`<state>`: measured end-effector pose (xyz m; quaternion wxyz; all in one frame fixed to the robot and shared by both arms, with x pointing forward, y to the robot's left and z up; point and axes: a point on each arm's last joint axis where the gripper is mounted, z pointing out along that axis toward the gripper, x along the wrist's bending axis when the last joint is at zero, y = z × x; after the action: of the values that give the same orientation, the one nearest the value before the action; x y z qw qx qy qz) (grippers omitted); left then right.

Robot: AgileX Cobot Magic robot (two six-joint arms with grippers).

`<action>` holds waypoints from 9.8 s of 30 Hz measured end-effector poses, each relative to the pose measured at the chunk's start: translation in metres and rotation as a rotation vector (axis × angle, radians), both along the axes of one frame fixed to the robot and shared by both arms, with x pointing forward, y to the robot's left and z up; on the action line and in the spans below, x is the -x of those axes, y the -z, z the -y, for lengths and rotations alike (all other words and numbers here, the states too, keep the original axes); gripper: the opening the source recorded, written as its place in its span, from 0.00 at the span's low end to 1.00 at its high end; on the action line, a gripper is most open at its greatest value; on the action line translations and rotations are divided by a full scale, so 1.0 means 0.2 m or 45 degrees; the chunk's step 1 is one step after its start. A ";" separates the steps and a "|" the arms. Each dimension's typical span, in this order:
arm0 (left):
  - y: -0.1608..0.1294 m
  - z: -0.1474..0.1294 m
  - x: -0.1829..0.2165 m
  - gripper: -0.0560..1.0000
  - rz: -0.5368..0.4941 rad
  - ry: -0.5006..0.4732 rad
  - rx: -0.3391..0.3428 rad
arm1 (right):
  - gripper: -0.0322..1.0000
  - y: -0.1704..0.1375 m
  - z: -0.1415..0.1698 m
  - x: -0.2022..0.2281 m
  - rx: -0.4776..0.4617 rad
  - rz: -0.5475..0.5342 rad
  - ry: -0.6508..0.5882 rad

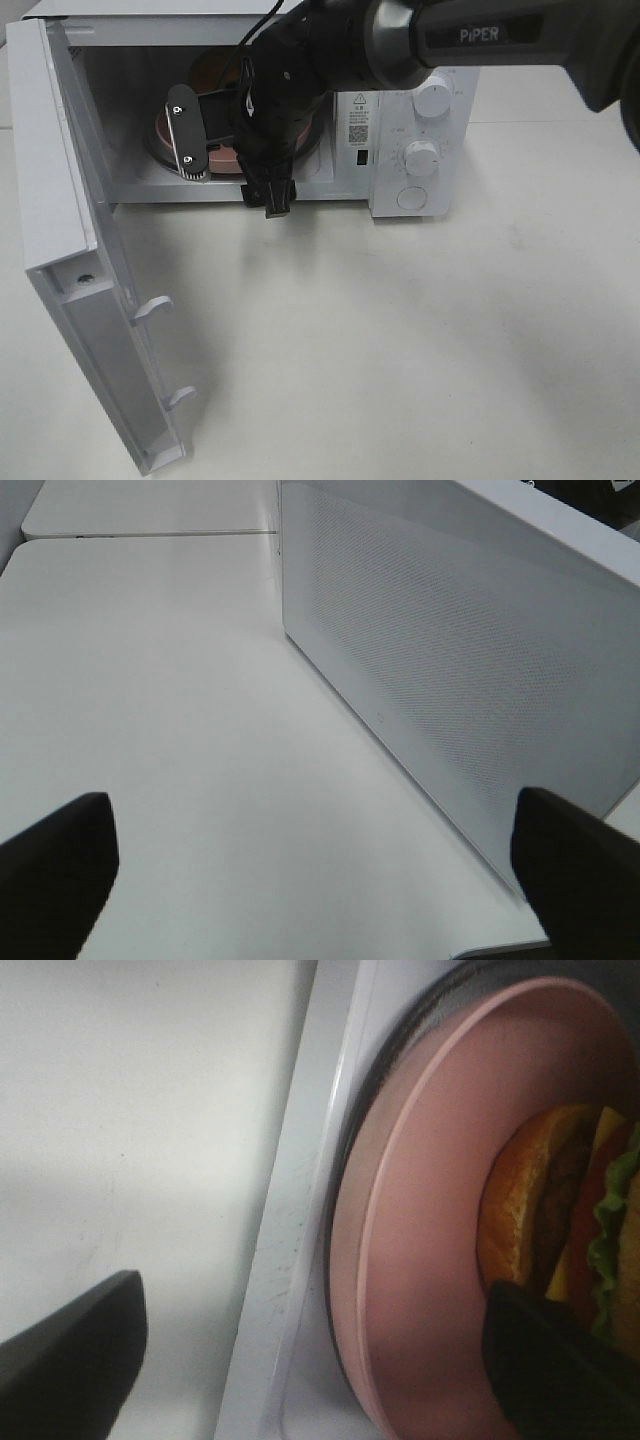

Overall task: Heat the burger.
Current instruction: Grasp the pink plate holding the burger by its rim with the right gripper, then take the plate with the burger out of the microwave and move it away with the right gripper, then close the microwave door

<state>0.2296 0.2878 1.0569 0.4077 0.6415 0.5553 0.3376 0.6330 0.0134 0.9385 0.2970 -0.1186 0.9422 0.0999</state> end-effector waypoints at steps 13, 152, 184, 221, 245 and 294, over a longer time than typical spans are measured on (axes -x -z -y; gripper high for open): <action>0.00 0.00 0.00 0.99 0.000 0.000 0.000 | 0.87 0.12 -0.02 -0.17 -0.026 -0.002 0.064; 0.00 0.00 0.00 0.99 0.000 0.000 0.000 | 0.11 -0.28 1.25 1.42 -0.008 0.067 0.171; 0.00 0.00 0.00 0.99 0.000 0.000 0.000 | 0.11 -0.18 1.30 1.23 -0.095 0.079 1.345; 0.00 0.00 0.00 0.99 0.000 0.000 0.000 | 0.13 0.28 1.26 0.90 -0.033 0.098 1.971; 0.00 0.00 0.00 0.99 0.000 0.000 0.000 | 0.54 -0.10 1.18 0.92 -0.266 -0.147 1.873; 0.00 0.00 0.00 0.99 0.000 0.000 0.000 | 0.77 -0.63 1.59 1.90 -1.311 -0.069 1.550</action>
<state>0.2296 0.2878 1.0569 0.4077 0.6415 0.5553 0.3376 0.2536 -0.3046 1.0653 0.2937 0.5714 0.6838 0.3458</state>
